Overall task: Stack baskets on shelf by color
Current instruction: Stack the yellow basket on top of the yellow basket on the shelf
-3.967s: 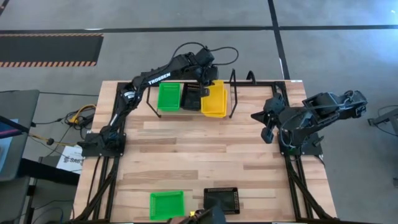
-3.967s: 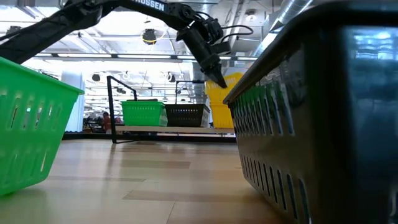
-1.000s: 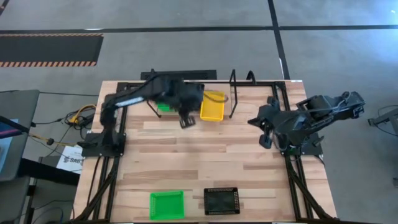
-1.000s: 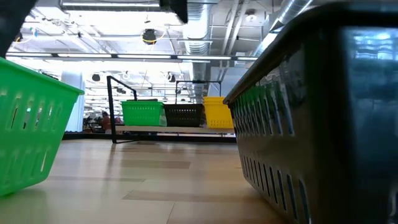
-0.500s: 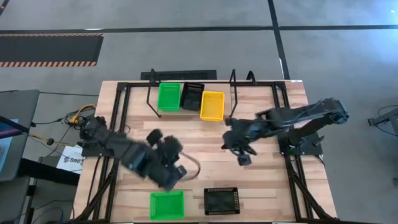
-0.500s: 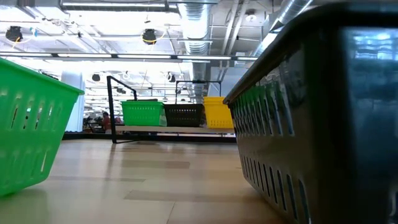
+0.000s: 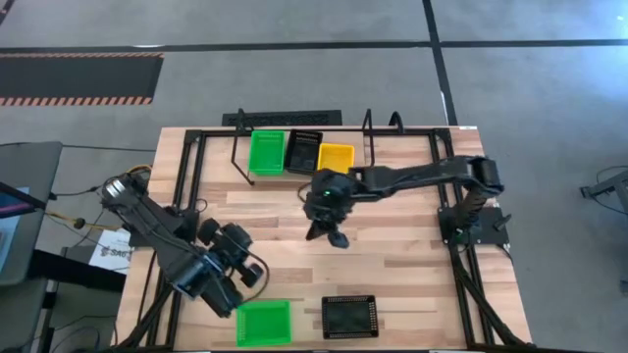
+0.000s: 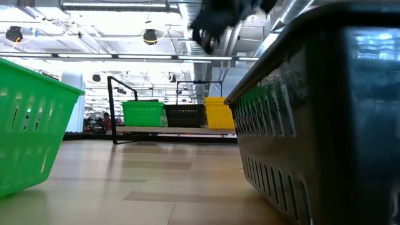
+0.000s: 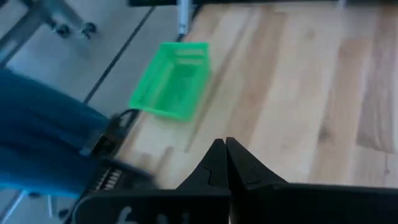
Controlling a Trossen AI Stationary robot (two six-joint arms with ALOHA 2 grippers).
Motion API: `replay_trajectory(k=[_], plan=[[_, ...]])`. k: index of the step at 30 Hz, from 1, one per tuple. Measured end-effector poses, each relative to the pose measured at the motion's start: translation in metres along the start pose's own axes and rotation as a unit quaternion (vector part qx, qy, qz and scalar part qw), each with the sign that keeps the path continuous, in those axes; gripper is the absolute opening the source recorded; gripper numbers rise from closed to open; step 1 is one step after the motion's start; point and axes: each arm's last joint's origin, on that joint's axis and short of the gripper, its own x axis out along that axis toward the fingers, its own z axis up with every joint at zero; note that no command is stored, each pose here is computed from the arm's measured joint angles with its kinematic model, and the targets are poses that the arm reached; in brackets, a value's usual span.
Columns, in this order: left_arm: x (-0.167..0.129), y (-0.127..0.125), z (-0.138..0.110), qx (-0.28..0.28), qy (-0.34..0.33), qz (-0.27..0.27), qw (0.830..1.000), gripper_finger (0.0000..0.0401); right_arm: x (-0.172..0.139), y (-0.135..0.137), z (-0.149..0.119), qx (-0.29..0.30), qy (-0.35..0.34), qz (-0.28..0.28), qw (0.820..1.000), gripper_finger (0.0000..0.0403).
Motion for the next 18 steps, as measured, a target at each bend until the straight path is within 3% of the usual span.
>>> replay_trajectory(k=[3,6,8,12,14,18], plan=[[0.004,0.019,-0.004,0.000,0.005,0.011,1.000,0.0000,0.012,-0.025,-0.017,0.063,0.058,-0.070,0.994,0.0000],[0.006,0.037,-0.005,-0.001,0.004,0.014,1.000,0.0000,0.017,-0.039,-0.035,0.096,0.154,-0.189,0.965,0.0000],[0.006,0.045,-0.005,-0.002,-0.006,0.010,1.000,0.0000,0.018,-0.041,-0.047,0.101,0.212,-0.235,0.943,0.0000],[0.005,0.060,-0.002,0.002,-0.023,0.005,1.000,0.0000,0.021,-0.044,-0.051,0.100,0.232,-0.257,0.933,0.0000],[0.005,0.066,-0.002,0.008,-0.030,0.005,0.999,0.0000,0.020,-0.046,-0.046,0.093,0.209,-0.267,0.936,0.0000],[0.006,0.071,0.000,0.011,-0.037,0.006,0.999,0.0000,0.016,-0.056,-0.044,0.084,0.194,-0.314,0.926,0.0000]])
